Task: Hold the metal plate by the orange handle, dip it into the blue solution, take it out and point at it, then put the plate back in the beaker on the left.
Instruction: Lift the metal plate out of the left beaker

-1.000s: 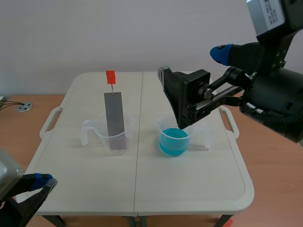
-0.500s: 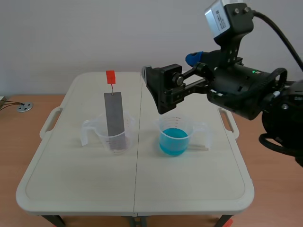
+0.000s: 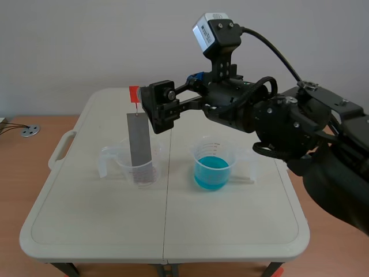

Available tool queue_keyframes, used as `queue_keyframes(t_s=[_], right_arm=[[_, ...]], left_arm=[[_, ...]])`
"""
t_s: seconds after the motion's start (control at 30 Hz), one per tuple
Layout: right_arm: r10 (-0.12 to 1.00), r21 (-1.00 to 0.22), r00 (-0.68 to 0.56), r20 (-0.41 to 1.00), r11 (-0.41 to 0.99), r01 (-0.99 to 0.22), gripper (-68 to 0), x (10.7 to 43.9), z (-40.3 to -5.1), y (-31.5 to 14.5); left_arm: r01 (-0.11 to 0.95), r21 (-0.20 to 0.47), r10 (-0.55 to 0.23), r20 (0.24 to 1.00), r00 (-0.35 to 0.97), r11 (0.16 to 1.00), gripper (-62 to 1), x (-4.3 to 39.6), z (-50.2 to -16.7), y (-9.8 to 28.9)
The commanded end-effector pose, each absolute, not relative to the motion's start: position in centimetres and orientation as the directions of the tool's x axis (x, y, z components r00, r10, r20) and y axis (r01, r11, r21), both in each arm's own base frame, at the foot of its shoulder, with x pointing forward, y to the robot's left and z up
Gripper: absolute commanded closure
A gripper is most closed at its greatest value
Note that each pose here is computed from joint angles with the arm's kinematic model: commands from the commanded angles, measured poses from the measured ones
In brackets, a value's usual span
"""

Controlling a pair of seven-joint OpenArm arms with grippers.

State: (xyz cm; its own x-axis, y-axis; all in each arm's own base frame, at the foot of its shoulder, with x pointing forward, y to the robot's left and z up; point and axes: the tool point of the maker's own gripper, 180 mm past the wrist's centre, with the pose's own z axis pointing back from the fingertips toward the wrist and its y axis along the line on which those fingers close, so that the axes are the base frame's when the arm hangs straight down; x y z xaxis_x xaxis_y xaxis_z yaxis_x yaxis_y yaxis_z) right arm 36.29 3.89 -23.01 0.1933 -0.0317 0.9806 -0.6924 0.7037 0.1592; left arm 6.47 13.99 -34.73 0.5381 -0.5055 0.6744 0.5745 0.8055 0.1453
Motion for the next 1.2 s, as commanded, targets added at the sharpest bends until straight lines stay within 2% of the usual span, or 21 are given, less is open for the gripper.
queue_keyframes(t_s=[0.0,0.8,1.17], right_arm=[[-0.064,0.155,0.155,0.986,0.701,-0.696,-66.3,37.3,-21.3,4.2],[-0.060,0.236,0.273,0.960,0.695,-0.679,-66.3,42.8,-23.2,9.6],[-0.027,0.276,0.350,0.936,0.674,-0.685,-66.3,44.0,-24.9,12.1]], left_arm=[[0.576,0.141,-0.499,0.685,0.530,0.805,-6.9,6.5,-34.4,13.8],[0.576,0.140,-0.499,0.684,0.532,0.805,-6.9,6.5,-34.4,13.8],[0.576,0.140,-0.499,0.684,0.532,0.805,-6.8,6.4,-34.4,13.8]])
